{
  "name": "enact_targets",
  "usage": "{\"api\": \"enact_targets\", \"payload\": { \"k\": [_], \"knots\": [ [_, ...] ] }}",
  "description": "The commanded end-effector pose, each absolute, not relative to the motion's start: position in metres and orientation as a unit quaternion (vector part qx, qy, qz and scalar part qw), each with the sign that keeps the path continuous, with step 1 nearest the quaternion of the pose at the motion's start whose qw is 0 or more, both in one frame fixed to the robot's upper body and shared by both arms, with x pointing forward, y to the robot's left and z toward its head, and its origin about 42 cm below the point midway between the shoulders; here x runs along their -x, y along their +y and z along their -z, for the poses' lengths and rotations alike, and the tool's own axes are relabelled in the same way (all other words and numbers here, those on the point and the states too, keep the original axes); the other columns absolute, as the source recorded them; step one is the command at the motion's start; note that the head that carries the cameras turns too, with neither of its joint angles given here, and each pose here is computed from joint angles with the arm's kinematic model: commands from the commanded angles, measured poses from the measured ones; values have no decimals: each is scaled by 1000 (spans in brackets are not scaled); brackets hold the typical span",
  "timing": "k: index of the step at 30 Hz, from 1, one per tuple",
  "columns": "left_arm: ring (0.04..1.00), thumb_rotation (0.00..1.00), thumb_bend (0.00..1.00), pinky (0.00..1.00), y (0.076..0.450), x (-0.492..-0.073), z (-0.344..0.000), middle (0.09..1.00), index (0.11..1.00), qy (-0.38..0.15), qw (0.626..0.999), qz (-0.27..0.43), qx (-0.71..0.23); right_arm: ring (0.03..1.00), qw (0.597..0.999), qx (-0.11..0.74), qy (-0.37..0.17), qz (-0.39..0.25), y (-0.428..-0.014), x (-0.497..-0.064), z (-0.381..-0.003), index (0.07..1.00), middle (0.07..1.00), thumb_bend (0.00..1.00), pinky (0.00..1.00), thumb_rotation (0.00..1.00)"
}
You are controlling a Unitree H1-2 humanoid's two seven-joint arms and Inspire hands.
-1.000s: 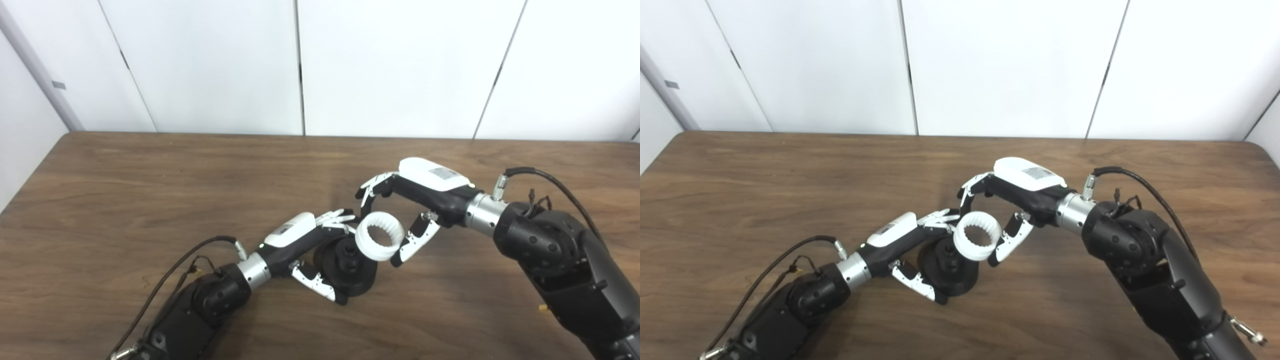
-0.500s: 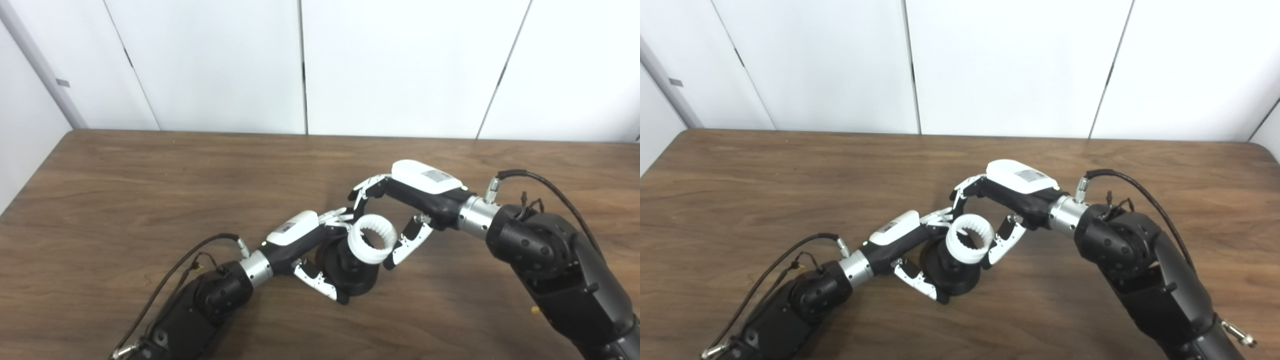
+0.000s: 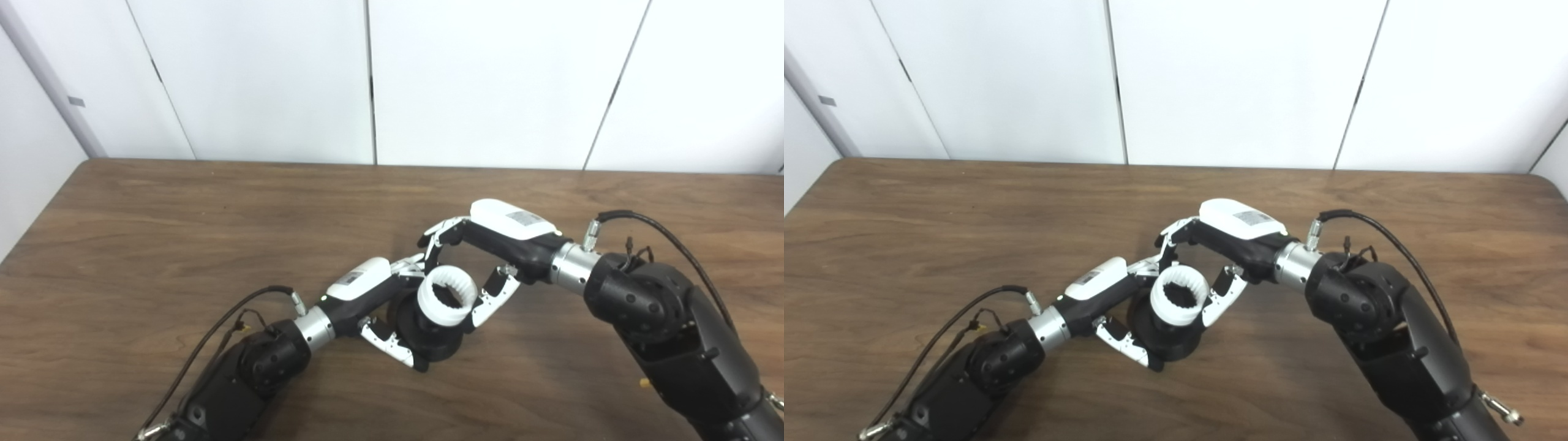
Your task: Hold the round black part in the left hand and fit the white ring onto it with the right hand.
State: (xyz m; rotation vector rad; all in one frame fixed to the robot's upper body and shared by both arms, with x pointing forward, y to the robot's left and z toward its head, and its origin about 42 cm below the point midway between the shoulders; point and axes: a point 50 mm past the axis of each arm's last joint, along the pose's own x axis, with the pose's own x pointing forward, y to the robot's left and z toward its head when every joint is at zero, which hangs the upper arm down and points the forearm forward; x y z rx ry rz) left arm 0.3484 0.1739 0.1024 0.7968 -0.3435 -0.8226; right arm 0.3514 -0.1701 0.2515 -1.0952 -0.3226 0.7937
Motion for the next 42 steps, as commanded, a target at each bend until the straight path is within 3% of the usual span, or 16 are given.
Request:
{"api": "enact_targets", "payload": {
  "k": [1,19,28,42],
  "knots": [
    [1000,76,521,942,177,-330,-74,931,485,-97,800,437,-399,842,768,505,-177,-353,-166,-356,-268,479,803,523,743,139],
    [1000,75,521,937,176,-327,-77,930,485,-92,800,438,-399,833,770,498,-156,-367,-160,-359,-244,479,800,523,717,140],
    [1000,75,521,917,174,-325,-77,930,485,-98,801,435,-399,842,770,496,-147,-373,-158,-360,-235,480,797,522,753,139],
    [1000,76,520,915,172,-324,-77,921,485,-109,799,436,-400,843,758,500,-153,-389,-144,-357,-236,480,795,522,750,140]
  ]
}}
